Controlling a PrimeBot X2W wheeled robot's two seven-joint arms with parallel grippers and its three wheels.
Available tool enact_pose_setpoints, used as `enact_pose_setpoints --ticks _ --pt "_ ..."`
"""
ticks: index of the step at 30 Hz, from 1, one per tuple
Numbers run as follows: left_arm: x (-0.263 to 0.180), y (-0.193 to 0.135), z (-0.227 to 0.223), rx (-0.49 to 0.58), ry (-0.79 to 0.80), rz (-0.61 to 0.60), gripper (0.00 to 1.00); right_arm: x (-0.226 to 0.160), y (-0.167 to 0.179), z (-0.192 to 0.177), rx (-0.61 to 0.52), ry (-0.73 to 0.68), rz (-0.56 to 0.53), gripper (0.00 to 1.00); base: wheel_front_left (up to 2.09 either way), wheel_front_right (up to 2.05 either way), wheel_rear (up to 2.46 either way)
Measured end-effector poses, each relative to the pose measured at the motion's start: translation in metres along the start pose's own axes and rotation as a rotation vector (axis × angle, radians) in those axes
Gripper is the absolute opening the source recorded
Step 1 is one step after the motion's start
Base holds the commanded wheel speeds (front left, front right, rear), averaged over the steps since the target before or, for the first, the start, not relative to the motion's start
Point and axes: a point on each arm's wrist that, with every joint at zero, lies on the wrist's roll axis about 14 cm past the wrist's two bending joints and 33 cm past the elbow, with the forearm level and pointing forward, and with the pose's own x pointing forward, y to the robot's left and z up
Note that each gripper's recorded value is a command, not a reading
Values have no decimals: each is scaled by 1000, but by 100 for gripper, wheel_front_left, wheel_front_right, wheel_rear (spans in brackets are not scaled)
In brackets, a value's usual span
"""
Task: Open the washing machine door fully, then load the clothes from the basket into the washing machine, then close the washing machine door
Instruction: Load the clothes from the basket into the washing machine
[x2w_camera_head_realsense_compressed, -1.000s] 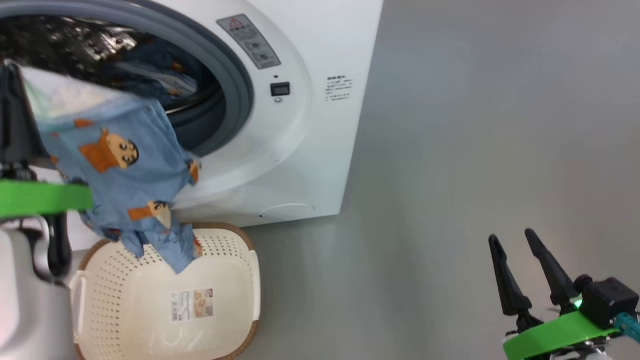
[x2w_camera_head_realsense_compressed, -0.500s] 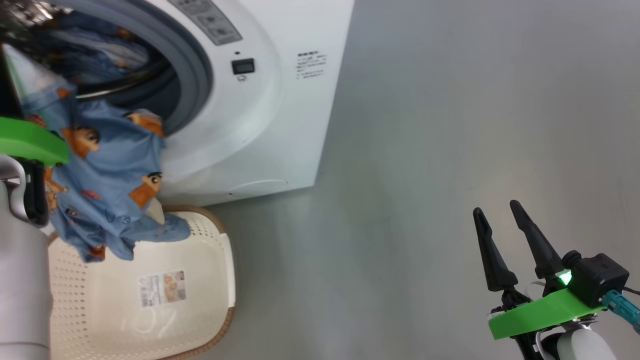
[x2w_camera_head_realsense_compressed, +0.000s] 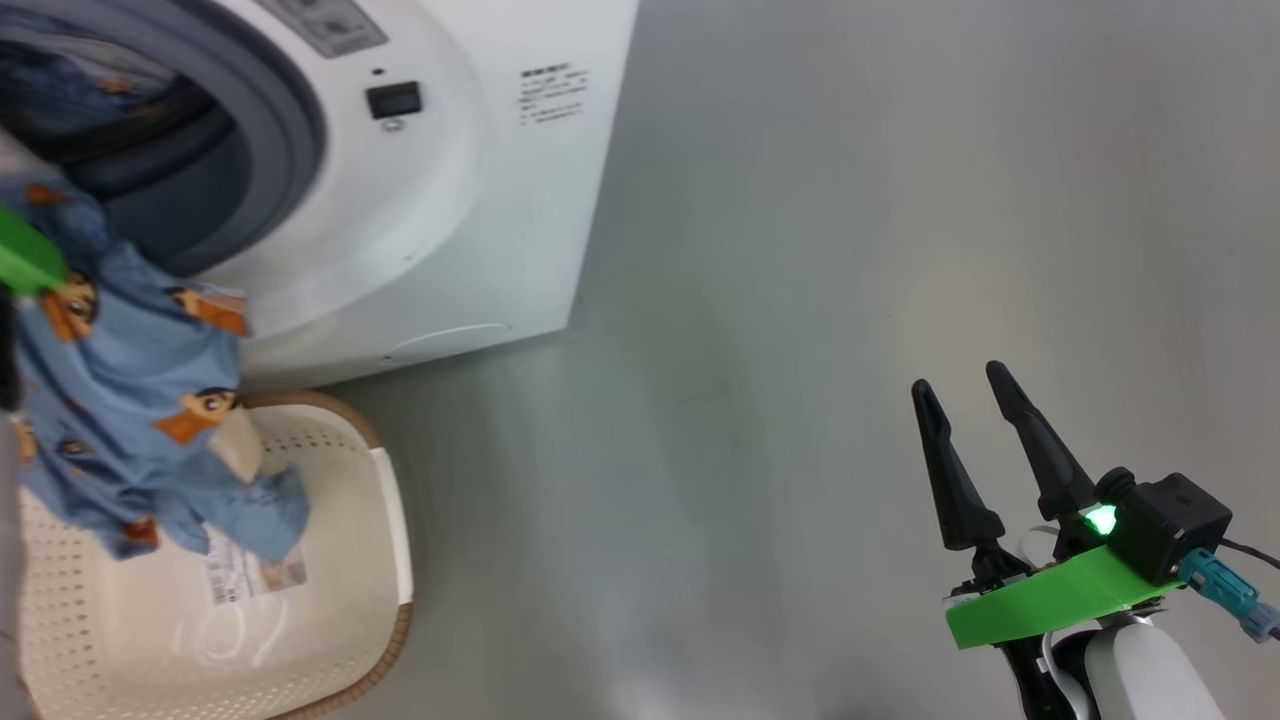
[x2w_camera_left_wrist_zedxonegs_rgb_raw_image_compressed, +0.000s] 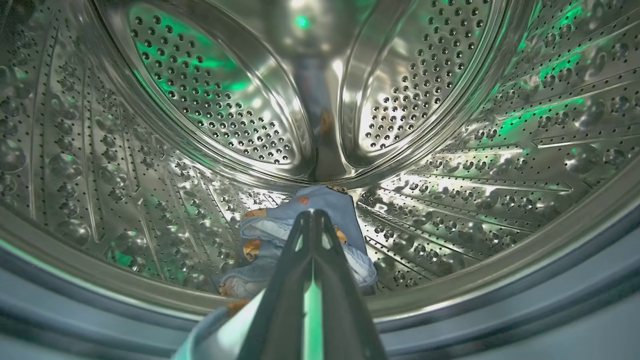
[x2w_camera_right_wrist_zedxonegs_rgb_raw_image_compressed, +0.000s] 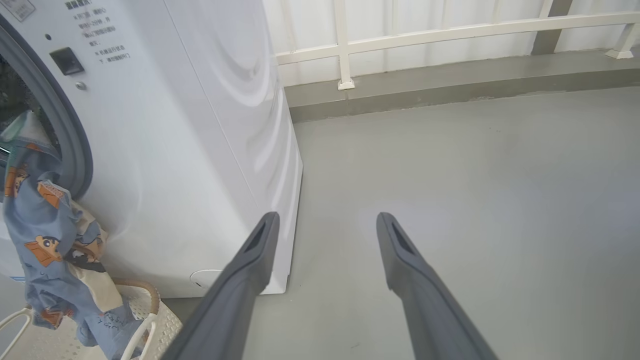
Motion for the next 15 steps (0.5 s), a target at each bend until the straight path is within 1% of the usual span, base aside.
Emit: enact_pose_setpoints --ticks 6,10,12,13,15 --pt "21 -5 22 6 -79 -15 0 -1 -6 -9 -3 26 -22 100 0 0 0" --pt "30 -4 55 37 -196 -12 0 0 -7 -13 -6 37 -28 100 0 0 0" --pt "31 -1 75 35 -266 2 0 5 -7 -11 -8 28 -25 100 0 0 0" --pt "31 -1 75 35 -266 2 0 5 -7 -11 -8 28 -25 100 0 0 0" --pt "31 0 94 38 -332 13 0 8 -6 -10 -9 25 -21 100 0 0 0"
